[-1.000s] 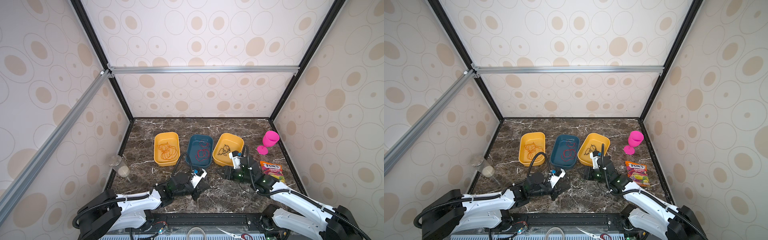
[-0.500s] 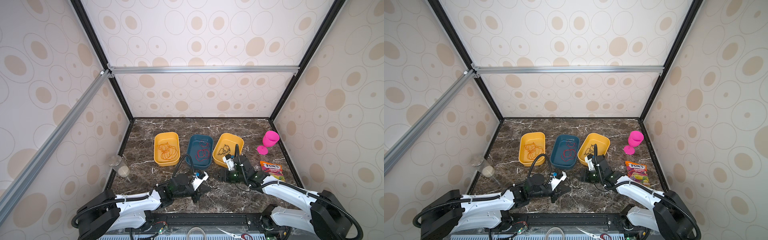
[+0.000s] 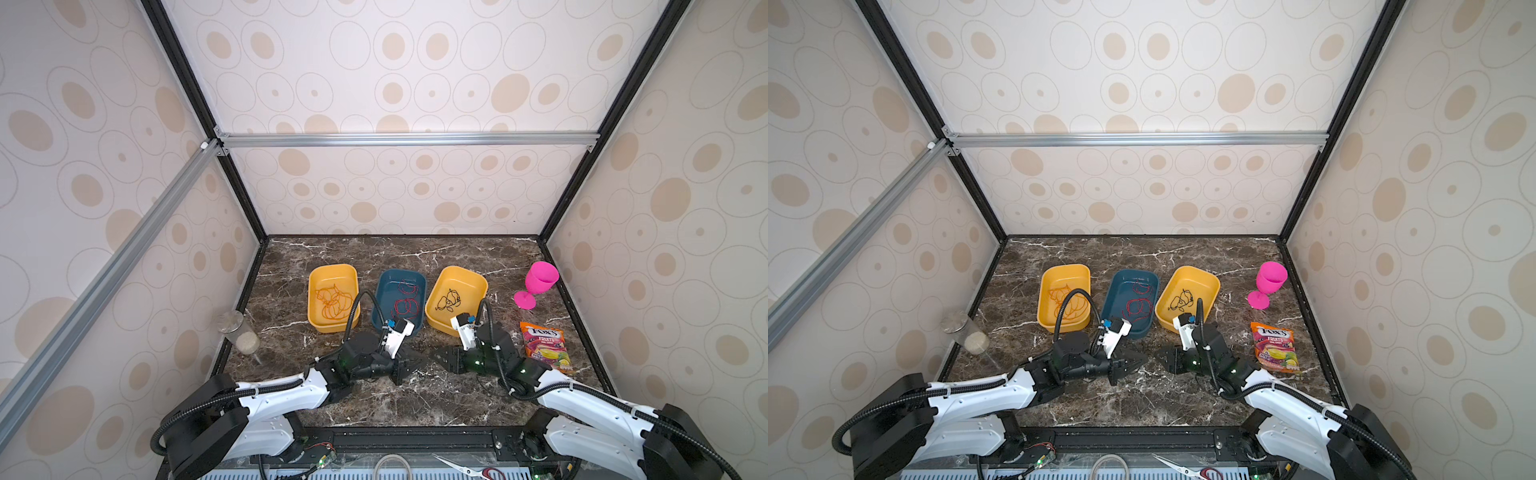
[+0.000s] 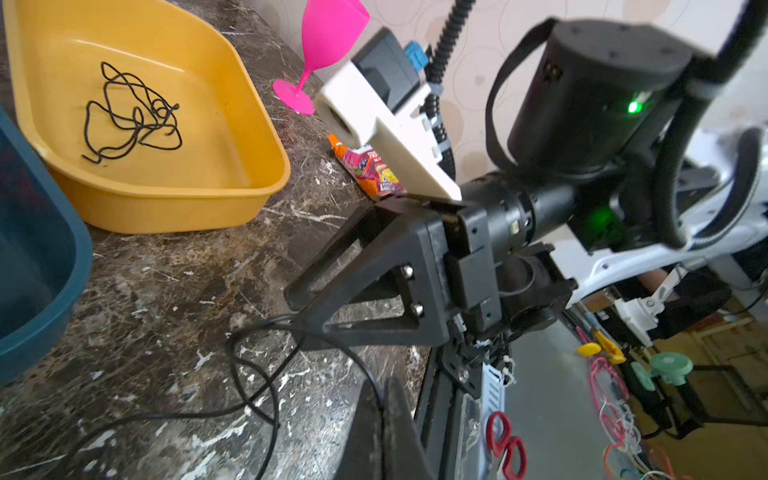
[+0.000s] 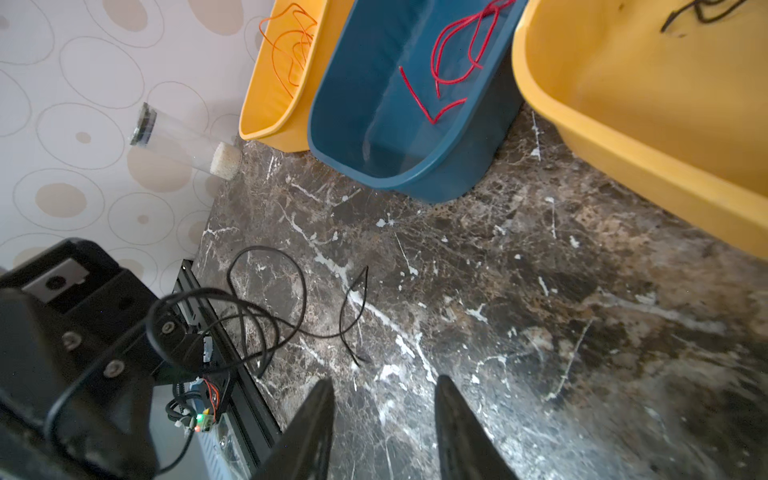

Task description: Untangle the cables

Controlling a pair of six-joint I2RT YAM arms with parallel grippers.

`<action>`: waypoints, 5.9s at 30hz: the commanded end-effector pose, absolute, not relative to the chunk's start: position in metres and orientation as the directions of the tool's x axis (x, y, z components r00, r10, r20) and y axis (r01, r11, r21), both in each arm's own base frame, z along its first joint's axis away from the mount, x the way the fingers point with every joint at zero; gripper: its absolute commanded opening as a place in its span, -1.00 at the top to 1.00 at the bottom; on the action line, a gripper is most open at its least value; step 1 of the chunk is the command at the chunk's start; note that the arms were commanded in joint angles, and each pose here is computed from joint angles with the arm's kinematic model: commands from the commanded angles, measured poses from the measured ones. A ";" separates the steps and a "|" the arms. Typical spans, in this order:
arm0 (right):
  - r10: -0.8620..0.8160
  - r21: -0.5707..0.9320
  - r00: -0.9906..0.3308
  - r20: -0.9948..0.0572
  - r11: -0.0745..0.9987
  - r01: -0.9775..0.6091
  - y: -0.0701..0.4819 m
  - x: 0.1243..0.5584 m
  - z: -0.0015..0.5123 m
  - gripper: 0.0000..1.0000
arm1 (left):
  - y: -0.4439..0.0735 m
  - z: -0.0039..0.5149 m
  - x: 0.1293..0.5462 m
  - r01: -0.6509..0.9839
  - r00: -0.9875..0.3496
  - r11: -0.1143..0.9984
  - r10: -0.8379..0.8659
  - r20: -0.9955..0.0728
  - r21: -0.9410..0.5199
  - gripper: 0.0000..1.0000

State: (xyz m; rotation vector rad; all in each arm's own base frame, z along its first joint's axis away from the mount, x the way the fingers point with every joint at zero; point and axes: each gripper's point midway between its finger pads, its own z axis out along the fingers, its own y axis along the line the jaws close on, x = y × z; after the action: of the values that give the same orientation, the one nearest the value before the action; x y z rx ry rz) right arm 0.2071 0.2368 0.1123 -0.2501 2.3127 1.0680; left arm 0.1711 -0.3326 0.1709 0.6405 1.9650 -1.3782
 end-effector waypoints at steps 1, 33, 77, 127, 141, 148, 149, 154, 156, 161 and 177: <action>0.062 0.628 -0.761 -0.646 0.609 -0.484 0.249 0.209 0.129 0.08 | -0.340 0.207 0.178 0.659 -0.719 0.253 -0.064 -0.692 -0.708 1.00; -0.006 0.625 -0.682 -0.731 0.393 -0.674 0.291 0.190 0.162 -0.07 | -0.329 0.238 0.187 0.627 -0.731 0.207 -0.177 -0.659 -0.751 1.00; -0.032 0.561 -0.689 -0.724 0.553 -0.616 0.282 0.213 0.124 0.82 | -0.299 0.236 0.194 0.599 -0.708 0.246 -0.282 -0.647 -0.762 1.00; -0.295 0.448 -0.815 -0.498 0.718 -0.533 0.251 0.176 0.074 -0.10 | -0.271 0.016 0.177 0.490 -0.827 0.667 0.151 -0.542 -0.561 1.00; -0.236 0.479 -0.875 -0.423 0.761 -0.437 0.247 0.177 0.057 0.41 | -0.269 0.018 0.176 0.487 -0.824 0.672 0.144 -0.548 -0.558 1.00; -0.255 0.535 -0.871 -0.419 0.706 -0.464 0.264 0.160 0.053 0.30 | -0.270 0.020 0.178 0.486 -0.821 0.672 0.133 -0.555 -0.558 1.00; -0.256 0.529 -0.871 -0.420 0.710 -0.464 0.264 0.162 0.051 0.29 | -0.271 0.021 0.178 0.487 -0.821 0.670 0.133 -0.555 -0.560 1.00; -0.251 0.545 -0.870 -0.425 0.696 -0.467 0.276 0.168 0.051 0.21 | -0.272 0.022 0.177 0.493 -0.819 0.665 0.135 -0.558 -0.562 1.00; -0.263 0.539 -0.866 -0.425 0.694 -0.476 0.281 0.169 0.048 0.20 | -0.272 0.024 0.177 0.494 -0.817 0.663 0.133 -0.561 -0.563 1.00; -0.276 0.545 -0.870 -0.408 0.691 -0.475 0.288 0.171 0.038 0.10 | -0.275 0.029 0.176 0.504 -0.811 0.649 0.130 -0.570 -0.570 1.00; -0.250 0.550 -0.871 -0.422 0.694 -0.465 0.300 0.182 0.048 0.51 | -0.277 0.031 0.173 0.523 -0.800 0.641 0.142 -0.582 -0.562 1.00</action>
State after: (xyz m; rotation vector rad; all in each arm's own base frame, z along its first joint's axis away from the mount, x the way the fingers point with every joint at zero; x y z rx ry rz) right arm 0.1802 0.2953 0.0454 -0.5707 2.5919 0.9596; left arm 0.1713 -0.2745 0.0237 0.4953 2.4079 -1.0328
